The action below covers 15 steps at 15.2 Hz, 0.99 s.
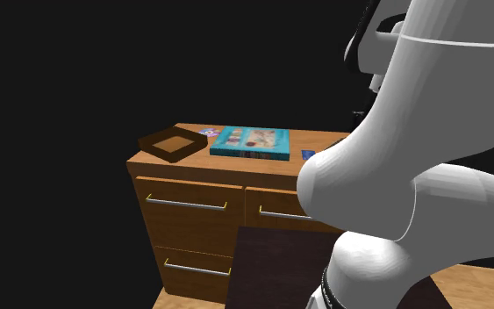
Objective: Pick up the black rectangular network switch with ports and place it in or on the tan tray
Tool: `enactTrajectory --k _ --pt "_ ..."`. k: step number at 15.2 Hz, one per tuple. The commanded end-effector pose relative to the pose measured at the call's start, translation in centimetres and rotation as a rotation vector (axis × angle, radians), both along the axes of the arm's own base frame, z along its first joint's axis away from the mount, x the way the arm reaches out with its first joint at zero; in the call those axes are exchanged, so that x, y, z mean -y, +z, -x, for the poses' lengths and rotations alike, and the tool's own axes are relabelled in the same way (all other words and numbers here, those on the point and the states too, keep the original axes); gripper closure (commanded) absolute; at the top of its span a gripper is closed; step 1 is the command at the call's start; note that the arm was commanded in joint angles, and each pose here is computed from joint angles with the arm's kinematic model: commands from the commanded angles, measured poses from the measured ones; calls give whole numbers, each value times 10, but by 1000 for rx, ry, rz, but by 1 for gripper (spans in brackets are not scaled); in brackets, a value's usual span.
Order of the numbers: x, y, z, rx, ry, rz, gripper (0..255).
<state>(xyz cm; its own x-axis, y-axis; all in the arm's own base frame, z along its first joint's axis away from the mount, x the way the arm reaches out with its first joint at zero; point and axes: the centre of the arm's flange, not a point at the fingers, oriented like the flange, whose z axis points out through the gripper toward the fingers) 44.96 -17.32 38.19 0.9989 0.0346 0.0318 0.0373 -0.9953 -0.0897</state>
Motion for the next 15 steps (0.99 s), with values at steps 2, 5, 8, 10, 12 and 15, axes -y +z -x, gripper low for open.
enactTrajectory --k 2,5,8,10,12,15 --pt "0 -8 0 1 0 0 255" --pt "0 -8 0 1 0 0 255" --pt "0 -8 0 1 0 0 255" --pt "0 -8 0 1 0 0 0" --pt "0 -8 0 1 0 0 0" --pt "1 5 0 1 0 0 0"
